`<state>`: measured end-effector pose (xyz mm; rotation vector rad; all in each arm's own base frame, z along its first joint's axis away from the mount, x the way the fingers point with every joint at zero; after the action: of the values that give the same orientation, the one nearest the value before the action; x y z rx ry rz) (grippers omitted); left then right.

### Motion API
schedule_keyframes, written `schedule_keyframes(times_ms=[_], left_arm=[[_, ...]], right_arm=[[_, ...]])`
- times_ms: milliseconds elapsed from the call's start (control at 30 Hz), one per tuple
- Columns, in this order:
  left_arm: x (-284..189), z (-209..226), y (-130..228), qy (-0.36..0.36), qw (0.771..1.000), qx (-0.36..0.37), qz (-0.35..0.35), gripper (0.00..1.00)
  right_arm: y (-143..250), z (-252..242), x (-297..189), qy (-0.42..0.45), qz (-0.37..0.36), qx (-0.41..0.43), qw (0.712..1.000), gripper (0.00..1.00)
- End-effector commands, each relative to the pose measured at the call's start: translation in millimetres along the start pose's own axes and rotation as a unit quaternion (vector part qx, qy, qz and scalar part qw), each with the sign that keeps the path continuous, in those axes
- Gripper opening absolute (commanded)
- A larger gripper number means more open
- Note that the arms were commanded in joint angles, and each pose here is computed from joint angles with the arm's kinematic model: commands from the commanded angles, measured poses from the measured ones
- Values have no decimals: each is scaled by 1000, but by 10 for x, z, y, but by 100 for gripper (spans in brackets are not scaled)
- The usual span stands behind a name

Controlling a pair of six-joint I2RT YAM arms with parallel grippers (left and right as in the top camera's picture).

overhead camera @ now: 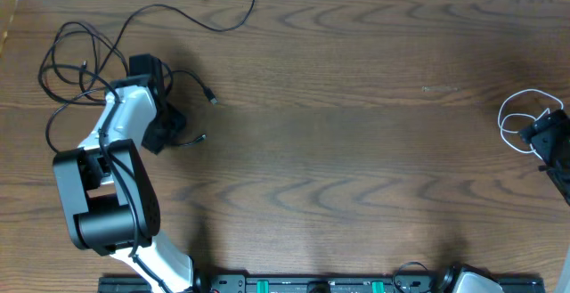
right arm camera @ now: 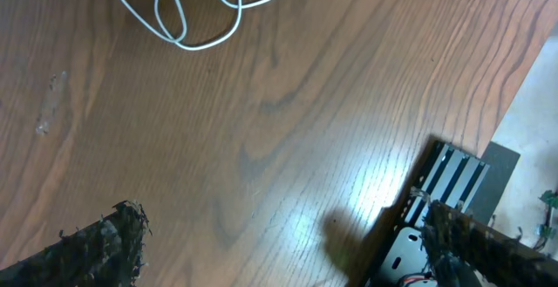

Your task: Untangle cables

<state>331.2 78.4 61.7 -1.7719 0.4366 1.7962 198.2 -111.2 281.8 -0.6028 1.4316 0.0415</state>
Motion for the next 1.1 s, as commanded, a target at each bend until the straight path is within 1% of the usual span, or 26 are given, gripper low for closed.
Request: schedule_keyframes(times_ms=[0, 100, 200, 233, 667, 800, 833, 900, 1067], left_arm=[[109, 26, 70, 1, 1000, 8, 12, 50], [144, 24, 74, 4, 1000, 7, 8, 48], [164, 16, 70, 8, 1000, 6, 4, 36], [173, 16, 73, 8, 1000, 6, 4, 35], [399, 35, 150, -15, 999, 4, 30, 35], [406, 34, 152, -15, 999, 4, 31, 19], [407, 28, 151, -13, 999, 4, 31, 8], [407, -5, 150, -2, 999, 3, 33, 8], [375, -193, 87, 56, 998, 2, 31, 7]], right_arm=[[-13, -20, -3, 4, -4, 10, 1000, 99], [-13, -20, -3, 4, -4, 10, 1000, 99], [-14, -20, -3, 4, -4, 10, 1000, 99], [-13, -20, -3, 4, -4, 10, 1000, 99], [-14, -20, -3, 4, -4, 10, 1000, 99], [-12, -20, -3, 4, -4, 10, 1000, 99], [-13, -20, -3, 4, -4, 10, 1000, 99], [-13, -20, -3, 4, -4, 10, 1000, 99], [-13, -20, -3, 4, -4, 10, 1000, 99]])
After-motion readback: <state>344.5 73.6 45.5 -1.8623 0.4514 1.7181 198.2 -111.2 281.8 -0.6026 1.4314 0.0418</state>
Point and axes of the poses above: each gripper's point midway between its finger pads, its own x axis out along the fingers, its own z axis along the line the jaws close on, y = z × x, the point moved 5 cm from there along -x, back along the fingers
